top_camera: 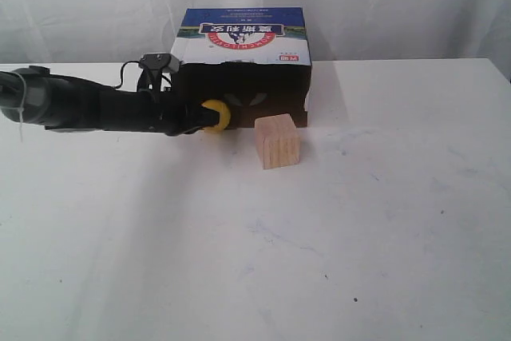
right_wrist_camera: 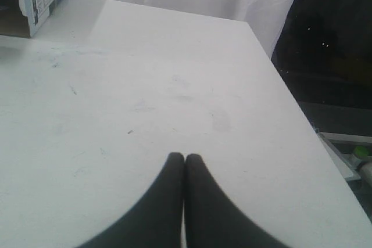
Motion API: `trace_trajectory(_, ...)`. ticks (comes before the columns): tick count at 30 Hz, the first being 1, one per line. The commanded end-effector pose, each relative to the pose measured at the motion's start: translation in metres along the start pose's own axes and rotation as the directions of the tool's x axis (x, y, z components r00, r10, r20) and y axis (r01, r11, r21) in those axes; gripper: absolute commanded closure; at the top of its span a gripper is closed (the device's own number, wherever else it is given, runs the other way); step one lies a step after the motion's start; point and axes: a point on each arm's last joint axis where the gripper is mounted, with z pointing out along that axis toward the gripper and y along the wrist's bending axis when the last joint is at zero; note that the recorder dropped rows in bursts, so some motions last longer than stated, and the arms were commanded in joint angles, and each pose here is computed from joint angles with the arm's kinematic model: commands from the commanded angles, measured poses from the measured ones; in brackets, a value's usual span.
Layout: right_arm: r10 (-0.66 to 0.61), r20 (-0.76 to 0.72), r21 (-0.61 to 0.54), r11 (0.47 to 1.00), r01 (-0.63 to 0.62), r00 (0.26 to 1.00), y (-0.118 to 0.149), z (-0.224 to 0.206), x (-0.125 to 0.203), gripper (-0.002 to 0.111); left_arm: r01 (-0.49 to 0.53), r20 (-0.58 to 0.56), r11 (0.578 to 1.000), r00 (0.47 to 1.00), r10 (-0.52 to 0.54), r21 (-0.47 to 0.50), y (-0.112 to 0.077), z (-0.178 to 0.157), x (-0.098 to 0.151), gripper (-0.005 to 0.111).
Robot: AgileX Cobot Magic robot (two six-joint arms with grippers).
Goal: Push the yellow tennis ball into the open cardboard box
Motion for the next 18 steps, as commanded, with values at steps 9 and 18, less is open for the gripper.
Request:
trace_trajectory(9, 0.013, 0.018, -0.001, 1.0, -0.013, 1.0, 0.0001, -0.0001, -0.0007, 0.108, -0.011, 0.073, 0.996, 0.997, 0.005, 0.089, -0.0097, 0.0001, -0.0212, 0.107)
trace_trajectory(18, 0.013, 0.018, -0.001, 1.0, -0.013, 1.0, 0.0001, -0.0001, -0.0007, 0.108, -0.052, 0.079, 0.994, 0.996, 0.044, 0.096, -0.0106, 0.0, -0.0213, 0.107)
